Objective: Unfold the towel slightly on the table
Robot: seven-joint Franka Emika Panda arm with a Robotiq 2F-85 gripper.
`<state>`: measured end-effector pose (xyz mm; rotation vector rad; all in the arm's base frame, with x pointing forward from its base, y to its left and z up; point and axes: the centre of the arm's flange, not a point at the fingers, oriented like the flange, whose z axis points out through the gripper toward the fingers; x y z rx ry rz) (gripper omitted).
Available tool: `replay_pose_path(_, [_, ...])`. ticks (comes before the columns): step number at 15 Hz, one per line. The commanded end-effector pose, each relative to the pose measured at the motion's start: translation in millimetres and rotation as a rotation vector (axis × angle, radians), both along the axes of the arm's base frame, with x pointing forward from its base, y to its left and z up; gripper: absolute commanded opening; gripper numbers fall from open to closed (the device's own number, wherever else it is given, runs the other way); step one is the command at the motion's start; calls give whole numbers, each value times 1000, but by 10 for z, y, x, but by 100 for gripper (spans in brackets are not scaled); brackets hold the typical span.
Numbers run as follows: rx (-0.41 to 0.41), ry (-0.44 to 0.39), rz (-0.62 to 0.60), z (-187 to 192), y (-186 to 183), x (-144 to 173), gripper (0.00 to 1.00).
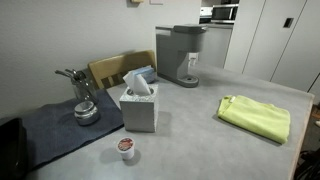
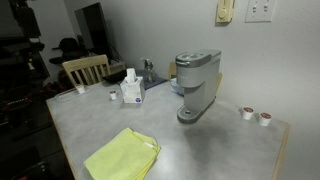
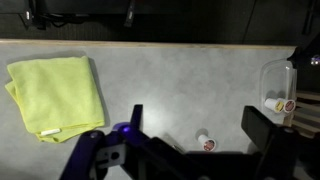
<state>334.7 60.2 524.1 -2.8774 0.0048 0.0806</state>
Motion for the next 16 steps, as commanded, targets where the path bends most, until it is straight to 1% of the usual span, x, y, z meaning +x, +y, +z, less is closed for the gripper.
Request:
replay_pose_path(1, [1,9,18,-16,28,-15,100])
replay_pose_path(2, [-6,17,41,-63,27,-3,100])
replay_pose_path(5, [-23,50,23,-254,-63,105,100])
replay_pose_path(7, [-11,79,5,-410,-177,195,100])
replay_pose_path(12, [14,170,-101,-791,-567,397,100])
replay_pose_path(16, [32,216,-184,-1053,-924,514,100])
